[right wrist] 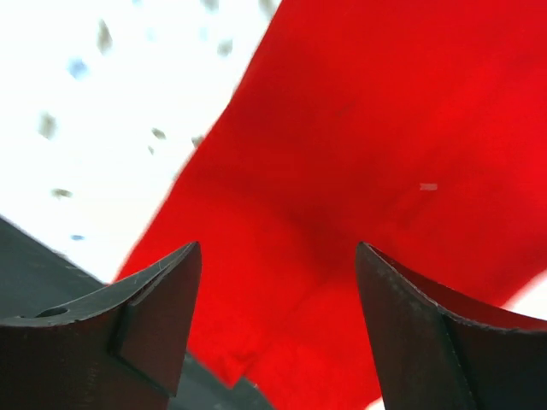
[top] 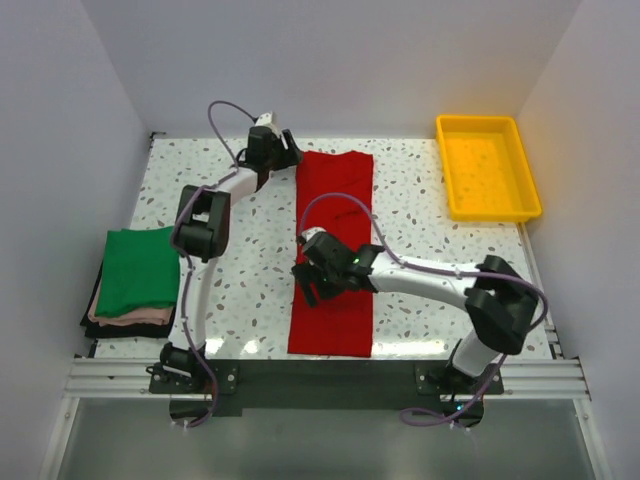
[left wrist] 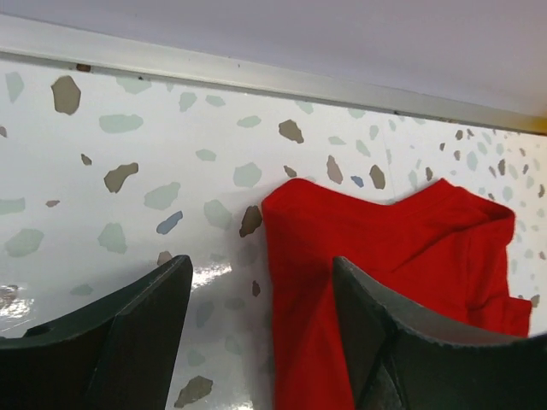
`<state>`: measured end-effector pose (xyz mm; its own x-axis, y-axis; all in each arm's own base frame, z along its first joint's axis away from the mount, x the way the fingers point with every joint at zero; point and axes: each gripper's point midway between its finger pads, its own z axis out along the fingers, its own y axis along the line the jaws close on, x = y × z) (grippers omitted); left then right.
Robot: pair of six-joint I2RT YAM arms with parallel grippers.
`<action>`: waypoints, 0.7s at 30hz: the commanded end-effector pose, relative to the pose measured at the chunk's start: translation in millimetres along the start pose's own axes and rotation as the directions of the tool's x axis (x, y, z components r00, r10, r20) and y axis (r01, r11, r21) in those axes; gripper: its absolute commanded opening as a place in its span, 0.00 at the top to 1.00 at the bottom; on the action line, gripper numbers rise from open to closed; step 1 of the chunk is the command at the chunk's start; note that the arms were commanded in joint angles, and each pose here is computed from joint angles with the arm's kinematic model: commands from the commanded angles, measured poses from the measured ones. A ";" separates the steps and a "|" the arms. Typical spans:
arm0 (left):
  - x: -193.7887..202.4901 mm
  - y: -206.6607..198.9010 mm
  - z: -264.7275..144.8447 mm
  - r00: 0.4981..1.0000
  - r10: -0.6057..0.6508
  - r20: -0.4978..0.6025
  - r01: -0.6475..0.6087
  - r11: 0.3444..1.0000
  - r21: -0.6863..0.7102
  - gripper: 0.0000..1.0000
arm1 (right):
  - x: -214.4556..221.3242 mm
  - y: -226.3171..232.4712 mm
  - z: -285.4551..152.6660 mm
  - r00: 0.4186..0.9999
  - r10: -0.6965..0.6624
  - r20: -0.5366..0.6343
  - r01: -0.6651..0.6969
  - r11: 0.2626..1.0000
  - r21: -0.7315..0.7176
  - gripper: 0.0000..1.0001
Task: Fold and stack the t-shirts
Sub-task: Fold the tshirt
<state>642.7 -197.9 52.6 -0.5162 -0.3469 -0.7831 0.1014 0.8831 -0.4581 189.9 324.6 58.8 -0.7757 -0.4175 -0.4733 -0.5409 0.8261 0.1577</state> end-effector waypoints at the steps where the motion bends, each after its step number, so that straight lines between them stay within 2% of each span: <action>1: -120.3 -51.8 -53.1 0.971 0.018 0.237 -0.050 0.990 0.132 0.28 | -50.6 -12.9 -59.7 0.974 0.129 0.188 -0.121 0.991 -0.050 0.24; 3: -119.3 -46.9 -62.9 0.975 -0.006 0.222 -0.020 0.993 0.114 0.28 | -54.5 -38.5 -70.3 0.953 0.221 0.208 -0.219 0.975 -0.031 0.24; 4: -131.8 -51.6 -77.0 0.970 -0.016 0.244 -0.011 0.994 0.109 0.28 | -52.1 -48.4 -78.6 0.938 0.265 0.224 -0.266 0.964 -0.027 0.25; 5: -131.1 -50.9 -83.2 0.970 -0.027 0.241 0.003 0.995 0.101 0.28 | -48.9 -64.9 -82.5 0.926 0.300 0.229 -0.309 0.951 0.006 0.25; 6: -112.4 -41.0 -86.7 0.979 -0.070 0.194 0.057 0.996 0.069 0.29 | -46.3 -73.4 -85.8 0.916 0.322 0.237 -0.337 0.941 0.021 0.26; 8: -116.9 -42.7 -109.6 0.975 -0.111 0.195 0.104 0.994 0.046 0.31 | -34.2 -90.3 -94.4 0.889 0.382 0.251 -0.403 0.915 0.034 0.27; 9: -92.1 -31.6 -114.6 0.980 -0.146 0.138 0.146 0.989 0.009 0.32 | -29.7 -94.3 -95.7 0.881 0.400 0.252 -0.421 0.907 0.030 0.28; 11: -84.0 -36.7 -139.3 0.971 -0.211 0.115 0.212 0.977 -0.001 0.32 | -16.1 -101.1 -99.4 0.862 0.439 0.252 -0.456 0.890 0.011 0.32; 12: -48.9 -23.2 -146.9 0.971 -0.233 0.042 0.235 0.970 -0.053 0.35 | -11.0 -100.7 -100.0 0.859 0.451 0.242 -0.464 0.886 -0.002 0.33; 14: -35.2 -25.4 -175.7 0.962 -0.271 0.027 0.272 0.956 -0.111 0.37 | 8.1 -104.6 -98.6 0.864 0.459 0.207 -0.472 0.881 0.019 0.38; 15: -4.4 -16.4 -200.4 0.957 -0.287 -0.042 0.276 0.945 -0.178 0.37 | 13.3 -104.7 -98.8 0.865 0.461 0.197 -0.474 0.880 0.021 0.40; 21: 88.6 -12.5 -290.8 0.955 -0.224 -0.194 0.152 0.932 -0.330 0.41 | 77.2 -94.8 -78.1 0.864 0.503 0.031 -0.503 0.864 -0.008 0.46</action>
<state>403.7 -158.3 122.8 -0.6315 -0.4923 -0.5991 -0.1834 0.8455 -0.5015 183.7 185.7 92.1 -0.8871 0.0607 -0.4577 -0.1085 0.9362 0.3343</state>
